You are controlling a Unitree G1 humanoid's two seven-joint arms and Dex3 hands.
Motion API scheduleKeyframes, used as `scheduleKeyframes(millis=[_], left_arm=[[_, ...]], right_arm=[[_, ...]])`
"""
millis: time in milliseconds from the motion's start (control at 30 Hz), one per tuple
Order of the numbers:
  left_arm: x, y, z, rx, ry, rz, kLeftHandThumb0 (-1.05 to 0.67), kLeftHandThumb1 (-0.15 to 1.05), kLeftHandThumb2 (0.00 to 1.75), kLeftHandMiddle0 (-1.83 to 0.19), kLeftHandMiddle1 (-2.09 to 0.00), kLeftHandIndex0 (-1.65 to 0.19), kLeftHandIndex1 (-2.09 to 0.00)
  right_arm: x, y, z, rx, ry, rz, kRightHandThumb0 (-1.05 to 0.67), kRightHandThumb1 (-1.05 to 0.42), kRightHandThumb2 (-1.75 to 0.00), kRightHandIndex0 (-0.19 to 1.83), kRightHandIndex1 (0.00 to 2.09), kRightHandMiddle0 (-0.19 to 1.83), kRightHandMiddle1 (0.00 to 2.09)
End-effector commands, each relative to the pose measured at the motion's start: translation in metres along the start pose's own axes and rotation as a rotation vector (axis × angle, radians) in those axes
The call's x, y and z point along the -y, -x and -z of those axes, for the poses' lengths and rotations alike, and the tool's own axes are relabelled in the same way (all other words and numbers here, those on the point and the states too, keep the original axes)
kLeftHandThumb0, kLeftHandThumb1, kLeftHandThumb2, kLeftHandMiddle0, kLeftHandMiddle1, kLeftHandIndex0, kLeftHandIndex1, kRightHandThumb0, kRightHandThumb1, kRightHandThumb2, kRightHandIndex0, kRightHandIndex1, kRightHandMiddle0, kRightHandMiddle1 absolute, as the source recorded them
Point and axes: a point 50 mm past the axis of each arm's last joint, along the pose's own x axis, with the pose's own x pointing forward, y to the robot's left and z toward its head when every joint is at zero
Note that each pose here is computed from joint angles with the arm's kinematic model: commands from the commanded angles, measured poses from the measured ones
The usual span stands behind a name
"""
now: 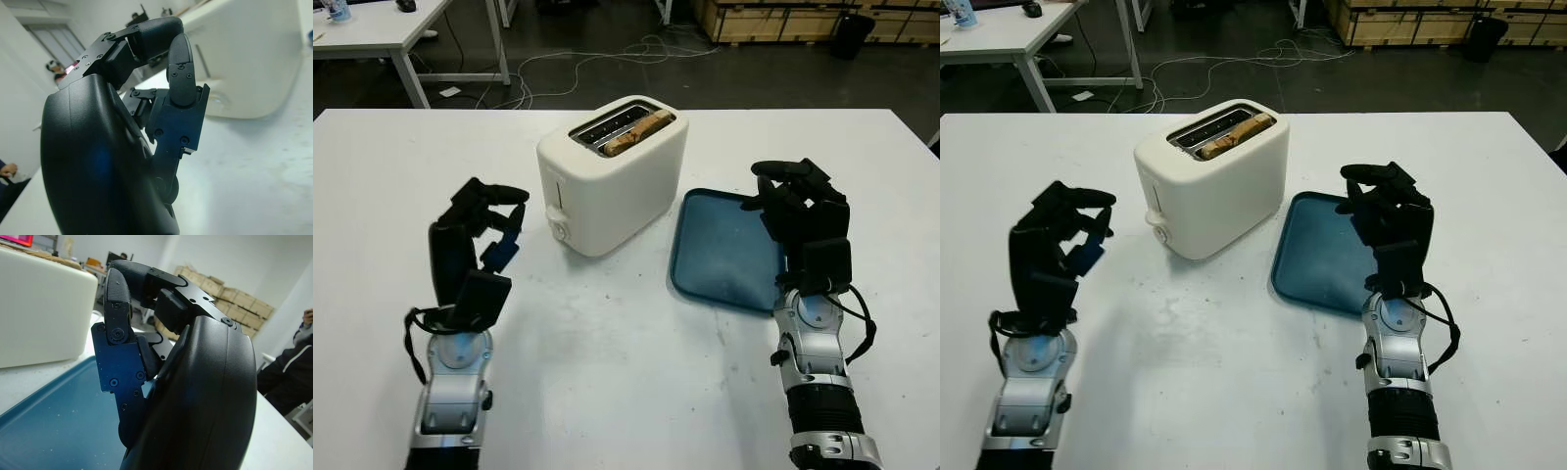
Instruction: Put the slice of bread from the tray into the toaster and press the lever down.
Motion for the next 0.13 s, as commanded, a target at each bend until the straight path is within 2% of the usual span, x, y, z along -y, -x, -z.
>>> scheduleKeyframes(millis=[0,100], left_arm=[[0.0050,-0.0022,-0.0023,0.029,0.001,0.007,-0.47,0.92,0.38,-0.63,-1.74,-0.53,-1.43],[0.0102,-0.0059,-0.0053,0.043,0.010,0.025,-0.48,0.92,0.40,-0.67,-1.75,-0.51,-1.52]], right_arm=[[-0.0011,-0.0026,-0.0042,0.024,0.016,0.000,-0.49,-0.92,-0.21,0.89,1.21,1.04,0.51],[-0.0020,-0.0003,-0.0030,0.022,0.013,-0.002,-0.51,-0.92,-0.21,0.89,1.20,1.06,0.49]])
